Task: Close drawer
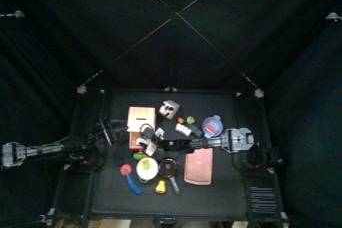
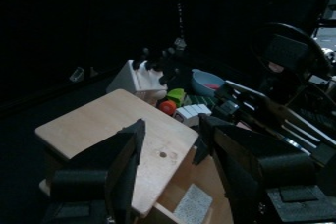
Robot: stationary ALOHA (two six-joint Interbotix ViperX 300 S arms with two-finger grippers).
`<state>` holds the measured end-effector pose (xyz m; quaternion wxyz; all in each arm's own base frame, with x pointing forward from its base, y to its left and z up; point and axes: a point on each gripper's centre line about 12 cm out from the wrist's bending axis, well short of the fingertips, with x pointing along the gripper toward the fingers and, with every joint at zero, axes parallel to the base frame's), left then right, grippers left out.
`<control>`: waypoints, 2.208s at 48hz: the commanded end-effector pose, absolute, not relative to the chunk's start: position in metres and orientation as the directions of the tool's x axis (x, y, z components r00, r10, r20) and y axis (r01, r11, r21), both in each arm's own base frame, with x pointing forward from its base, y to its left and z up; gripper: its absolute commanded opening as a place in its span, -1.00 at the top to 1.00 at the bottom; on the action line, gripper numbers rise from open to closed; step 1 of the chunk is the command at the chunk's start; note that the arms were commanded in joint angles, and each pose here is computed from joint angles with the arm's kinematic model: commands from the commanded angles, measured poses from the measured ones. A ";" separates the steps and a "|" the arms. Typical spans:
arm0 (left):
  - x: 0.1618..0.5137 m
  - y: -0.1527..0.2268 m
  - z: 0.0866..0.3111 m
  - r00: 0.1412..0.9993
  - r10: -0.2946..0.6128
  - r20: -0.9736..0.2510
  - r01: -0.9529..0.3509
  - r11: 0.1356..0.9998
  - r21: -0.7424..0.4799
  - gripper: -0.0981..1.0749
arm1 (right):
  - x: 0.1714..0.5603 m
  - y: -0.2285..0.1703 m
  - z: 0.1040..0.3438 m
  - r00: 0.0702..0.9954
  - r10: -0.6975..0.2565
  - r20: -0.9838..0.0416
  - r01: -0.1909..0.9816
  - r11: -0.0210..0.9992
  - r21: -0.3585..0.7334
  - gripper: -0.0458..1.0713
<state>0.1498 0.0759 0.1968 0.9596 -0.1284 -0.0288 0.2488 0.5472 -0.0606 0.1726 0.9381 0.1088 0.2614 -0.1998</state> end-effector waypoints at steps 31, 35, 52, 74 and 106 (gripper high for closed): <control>0.156 0.084 0.219 0.851 0.524 0.037 -0.478 0.801 -0.359 -0.26 | 0.491 -0.046 0.250 0.795 -0.370 -0.480 0.477 0.871 0.118 -0.36; 0.160 0.089 0.229 0.838 0.544 0.037 -0.486 0.775 -0.403 -0.09 | 0.491 -0.044 0.250 0.798 -0.369 -0.478 0.470 0.876 0.109 -0.21; 0.192 0.124 0.244 0.796 0.581 -0.173 -0.593 0.689 -0.417 0.12 | 0.496 -0.036 0.250 0.821 -0.320 -0.472 0.434 0.888 0.152 0.18; 0.221 0.185 0.241 0.696 0.626 -0.352 -0.713 0.543 -0.444 0.12 | 0.533 -0.020 0.221 0.857 -0.205 -0.473 0.336 0.918 0.212 0.25; 0.262 0.243 0.177 0.584 0.577 -0.571 -0.812 0.421 -0.405 0.13 | 0.553 -0.002 0.192 0.847 -0.179 -0.500 0.315 0.927 0.202 0.25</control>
